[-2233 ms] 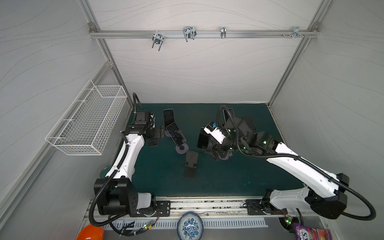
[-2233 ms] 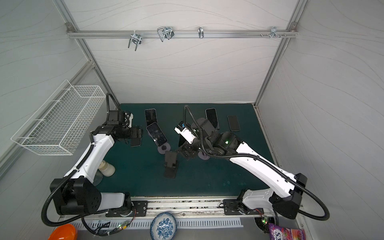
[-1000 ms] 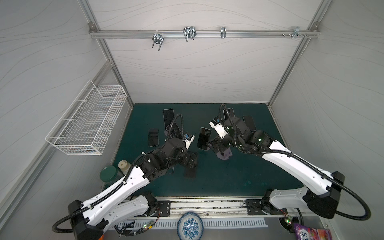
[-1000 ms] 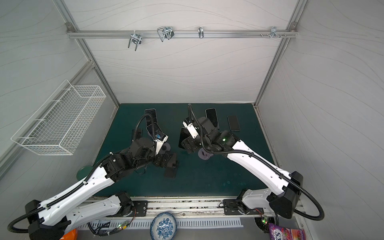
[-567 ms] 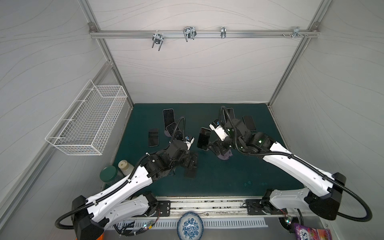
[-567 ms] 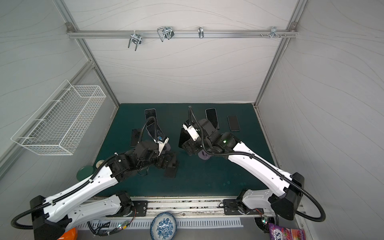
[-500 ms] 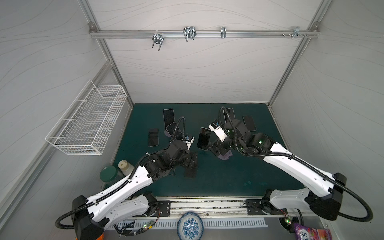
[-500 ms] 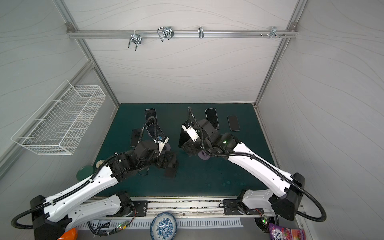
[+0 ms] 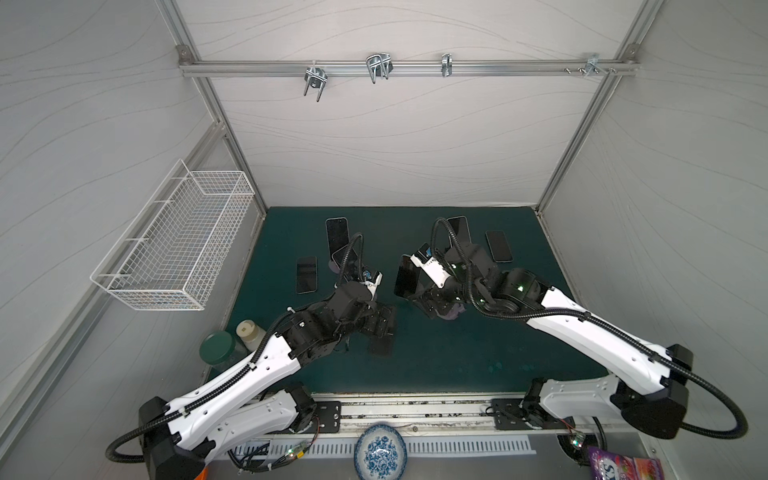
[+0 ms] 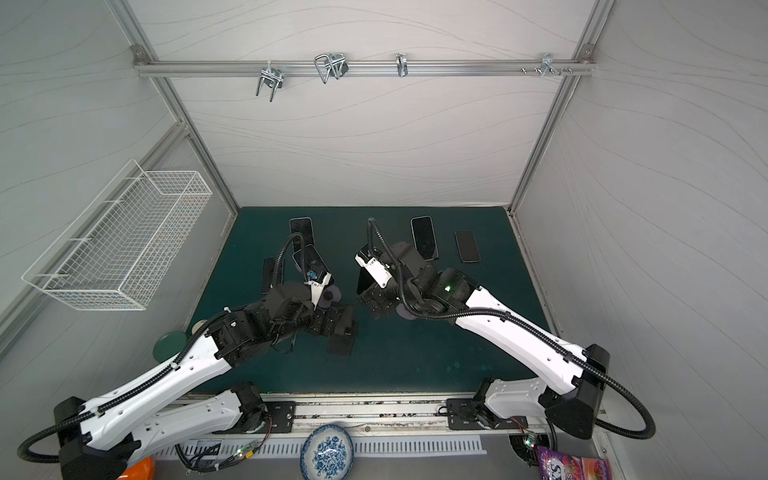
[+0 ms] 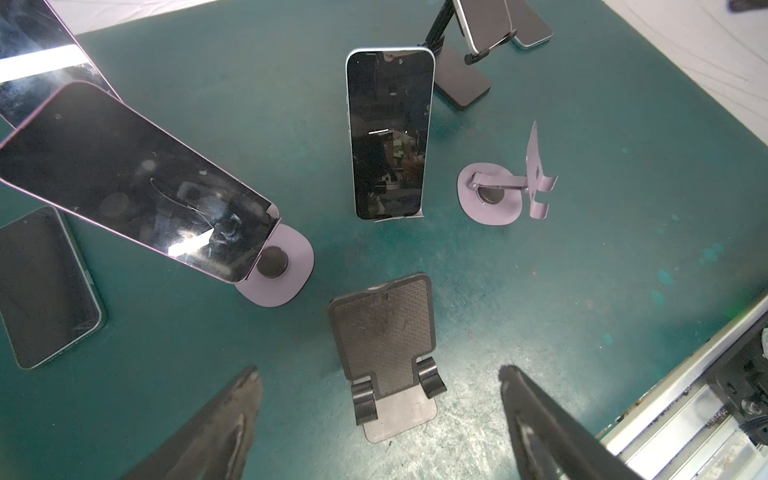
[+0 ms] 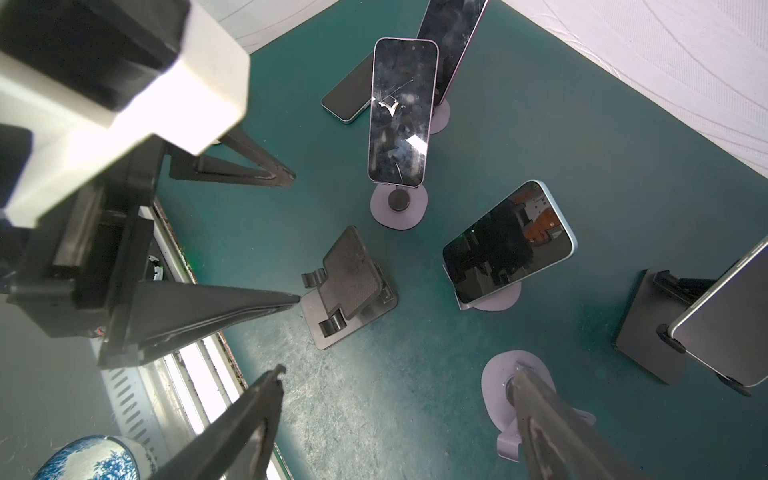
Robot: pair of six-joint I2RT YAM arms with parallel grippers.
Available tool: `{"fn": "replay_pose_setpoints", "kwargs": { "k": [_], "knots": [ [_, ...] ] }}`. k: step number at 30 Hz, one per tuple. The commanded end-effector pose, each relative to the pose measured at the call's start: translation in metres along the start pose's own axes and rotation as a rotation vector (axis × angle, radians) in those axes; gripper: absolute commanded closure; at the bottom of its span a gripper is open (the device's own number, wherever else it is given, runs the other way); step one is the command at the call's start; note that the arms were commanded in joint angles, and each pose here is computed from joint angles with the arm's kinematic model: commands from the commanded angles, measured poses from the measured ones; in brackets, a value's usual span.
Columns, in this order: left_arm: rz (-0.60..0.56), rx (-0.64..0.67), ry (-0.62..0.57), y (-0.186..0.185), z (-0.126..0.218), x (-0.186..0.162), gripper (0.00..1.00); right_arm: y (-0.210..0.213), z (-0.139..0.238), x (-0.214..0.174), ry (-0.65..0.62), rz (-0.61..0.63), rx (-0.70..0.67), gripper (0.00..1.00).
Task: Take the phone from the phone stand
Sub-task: 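Swing the left gripper toward the empty black folding stand mid-table, then close the left gripper on the black folding stand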
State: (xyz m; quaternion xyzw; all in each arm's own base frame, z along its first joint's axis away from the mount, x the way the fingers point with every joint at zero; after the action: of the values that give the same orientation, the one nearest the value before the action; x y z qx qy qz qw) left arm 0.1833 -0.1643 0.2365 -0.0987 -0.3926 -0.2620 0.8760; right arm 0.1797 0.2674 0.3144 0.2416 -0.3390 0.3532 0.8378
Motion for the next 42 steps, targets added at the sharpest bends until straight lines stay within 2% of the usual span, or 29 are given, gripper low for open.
{"fn": "replay_pose_setpoints", "kwargs": {
  "k": [1,7,10,13,29,42],
  "knots": [
    [0.041,0.006,-0.021,-0.003,-0.008,0.012,0.09,-0.005,0.010,0.002,-0.026,-0.004,-0.007,0.12],
    [0.065,0.036,0.031,-0.007,-0.033,0.011,0.07,-0.011,0.013,0.001,-0.035,0.010,-0.033,0.10],
    [0.091,0.066,0.063,-0.007,-0.043,0.006,0.02,-0.018,0.014,-0.003,-0.041,-0.006,-0.048,0.09],
    [0.099,0.097,0.088,-0.006,-0.049,0.003,0.01,-0.023,0.008,-0.012,-0.016,-0.005,-0.062,0.08],
    [0.134,0.110,0.113,-0.010,-0.061,-0.004,0.01,-0.019,-0.008,-0.001,-0.001,-0.001,-0.050,0.07],
    [0.175,0.146,0.133,-0.007,-0.060,-0.010,0.01,-0.014,-0.001,-0.006,-0.007,0.005,-0.029,0.06]
  ]
}}
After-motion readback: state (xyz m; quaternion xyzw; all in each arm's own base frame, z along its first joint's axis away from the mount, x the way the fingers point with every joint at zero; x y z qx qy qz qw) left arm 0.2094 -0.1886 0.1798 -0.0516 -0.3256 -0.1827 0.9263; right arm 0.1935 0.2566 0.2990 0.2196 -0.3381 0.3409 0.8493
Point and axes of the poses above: each gripper's point midway between its finger pads, its own z axis back along the fingers, its own y axis along the line the jaws close on, x = y × z, the point moved 6 cm from there along z, back along the fingers, and after that the axes turned 9 degrees about -z, right-handed, at the moved point
